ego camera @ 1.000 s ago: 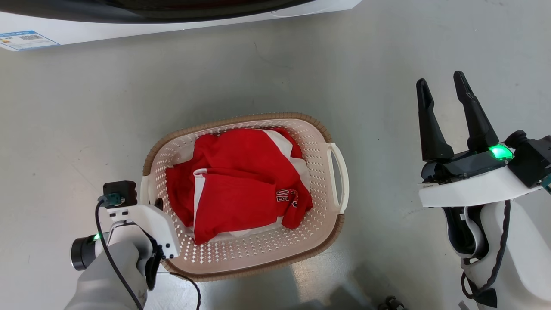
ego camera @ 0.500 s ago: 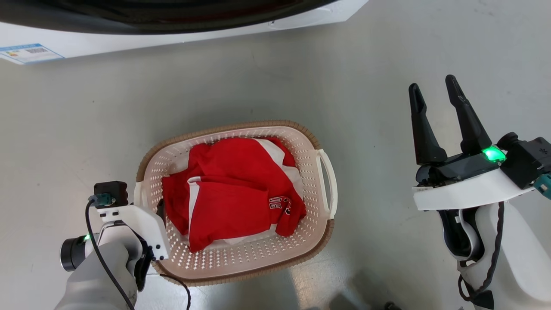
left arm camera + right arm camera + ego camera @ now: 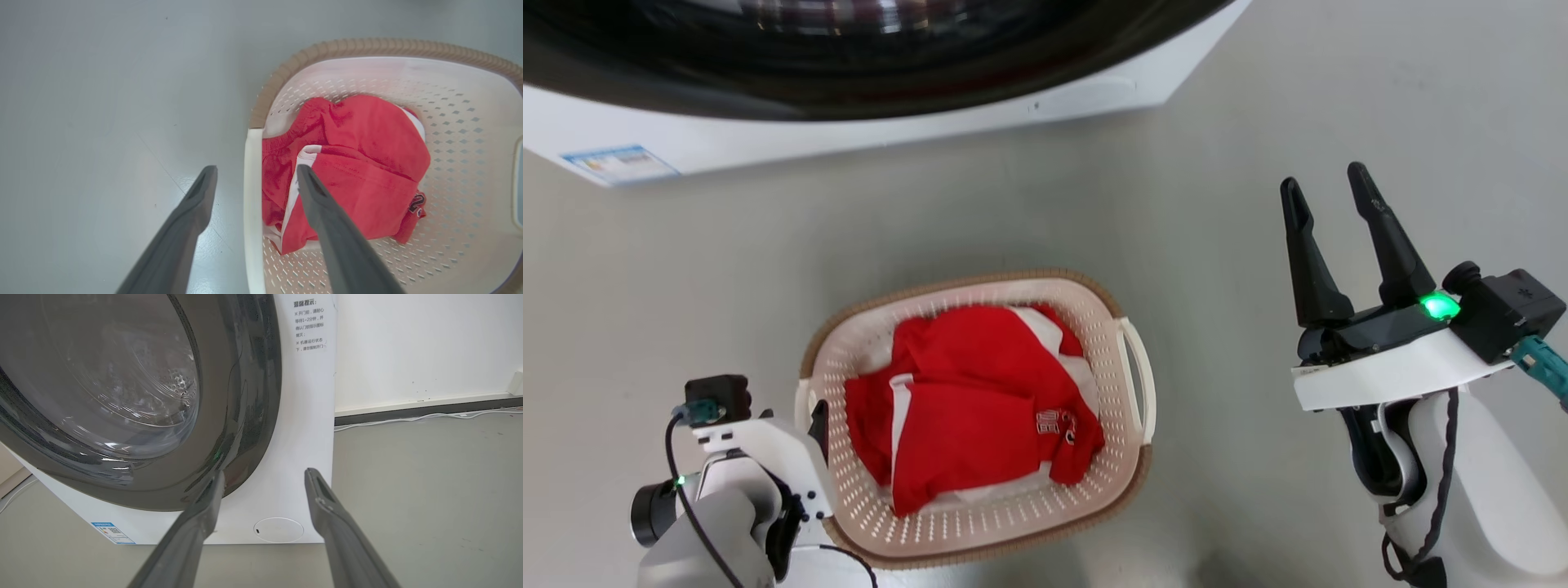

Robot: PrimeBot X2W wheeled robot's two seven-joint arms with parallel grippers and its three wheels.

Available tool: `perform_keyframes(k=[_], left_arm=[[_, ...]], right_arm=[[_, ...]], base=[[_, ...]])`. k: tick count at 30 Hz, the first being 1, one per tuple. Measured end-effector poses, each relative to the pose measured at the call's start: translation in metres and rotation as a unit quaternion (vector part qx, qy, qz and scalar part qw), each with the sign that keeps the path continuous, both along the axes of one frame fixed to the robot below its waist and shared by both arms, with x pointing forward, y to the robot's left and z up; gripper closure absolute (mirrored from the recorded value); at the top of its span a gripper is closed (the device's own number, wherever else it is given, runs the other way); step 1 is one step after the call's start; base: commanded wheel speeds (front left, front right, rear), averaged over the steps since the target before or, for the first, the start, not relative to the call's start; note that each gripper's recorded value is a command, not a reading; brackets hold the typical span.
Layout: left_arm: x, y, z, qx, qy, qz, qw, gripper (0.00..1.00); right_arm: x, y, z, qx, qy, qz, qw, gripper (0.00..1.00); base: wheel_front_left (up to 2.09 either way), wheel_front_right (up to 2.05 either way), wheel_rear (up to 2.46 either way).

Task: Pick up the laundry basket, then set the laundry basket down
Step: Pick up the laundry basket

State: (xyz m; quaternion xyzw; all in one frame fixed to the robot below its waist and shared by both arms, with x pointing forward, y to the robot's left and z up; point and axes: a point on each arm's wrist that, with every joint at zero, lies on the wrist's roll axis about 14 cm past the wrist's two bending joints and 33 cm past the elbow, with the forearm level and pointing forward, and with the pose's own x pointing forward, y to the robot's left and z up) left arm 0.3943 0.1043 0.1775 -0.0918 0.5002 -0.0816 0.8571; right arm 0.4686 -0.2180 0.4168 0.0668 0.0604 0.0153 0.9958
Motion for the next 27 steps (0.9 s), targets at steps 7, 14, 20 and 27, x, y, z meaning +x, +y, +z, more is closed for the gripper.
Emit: perform_keyframes(k=[7, 14, 20, 27], left_arm=[[0.042, 0.011, 0.052, -0.010, -0.094, 0.012, 0.995, 0.00], [0.056, 0.008, 0.117, -0.024, -0.197, 0.029, 0.980, 0.00], [0.051, 0.009, 0.174, -0.029, -0.285, 0.049, 0.957, 0.00], [0.036, 0.023, 0.230, -0.024, -0.371, 0.084, 0.924, 0.00]], right_arm=[[-0.016, 0.004, 0.022, 0.018, -0.019, -0.006, 1.000, 0.00], [-0.036, 0.006, 0.045, 0.028, -0.040, -0.012, 0.999, 0.00], [-0.052, 0.011, 0.065, 0.038, -0.064, -0.010, 0.997, 0.00], [-0.057, 0.024, 0.091, 0.044, -0.100, 0.008, 0.994, 0.00]], base=[[0.00, 0.00, 0.00], [0.00, 0.00, 0.00], [0.00, 0.00, 0.00], [0.00, 0.00, 0.00]])
